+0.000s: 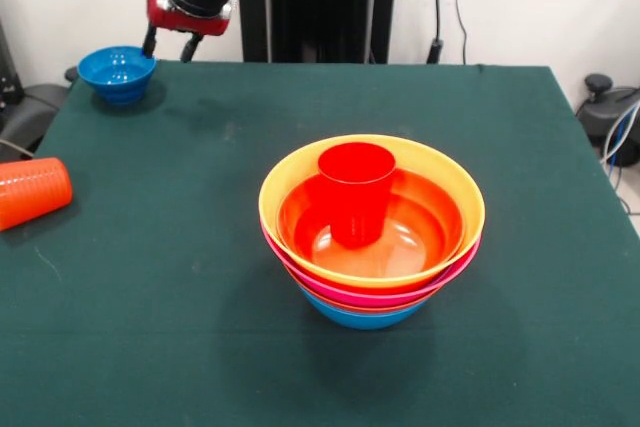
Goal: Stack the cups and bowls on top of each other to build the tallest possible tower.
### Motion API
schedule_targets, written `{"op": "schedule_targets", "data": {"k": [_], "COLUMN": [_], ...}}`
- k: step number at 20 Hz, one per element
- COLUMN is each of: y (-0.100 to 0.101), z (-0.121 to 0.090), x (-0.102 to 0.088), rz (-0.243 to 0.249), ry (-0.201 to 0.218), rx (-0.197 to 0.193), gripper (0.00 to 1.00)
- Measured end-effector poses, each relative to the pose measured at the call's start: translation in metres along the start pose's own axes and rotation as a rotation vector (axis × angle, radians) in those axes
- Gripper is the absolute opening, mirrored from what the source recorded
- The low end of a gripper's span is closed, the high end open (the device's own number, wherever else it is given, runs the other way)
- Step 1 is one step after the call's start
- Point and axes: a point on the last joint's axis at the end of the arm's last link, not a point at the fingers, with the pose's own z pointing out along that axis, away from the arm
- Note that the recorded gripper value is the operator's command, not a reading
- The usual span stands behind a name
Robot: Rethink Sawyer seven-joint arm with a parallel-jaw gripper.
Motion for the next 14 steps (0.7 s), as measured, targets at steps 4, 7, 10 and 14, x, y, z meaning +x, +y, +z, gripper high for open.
{"op": "schedule_targets", "data": {"k": [4,7,10,14], "y": [-0.004,-0.011,-0.019,-0.028], "z": [0.003,0.006,0.009,0.014], "x": [0.002,0.005,0.009,0.016], "rz": [-0.011,-0.013,-0.015,-0.013], "ry": [0.007,0.016,0.026,0.050], "rx": [0.020,0.041,0.065,0.095], "gripper": [1.00,1.00,1.00,1.00]}}
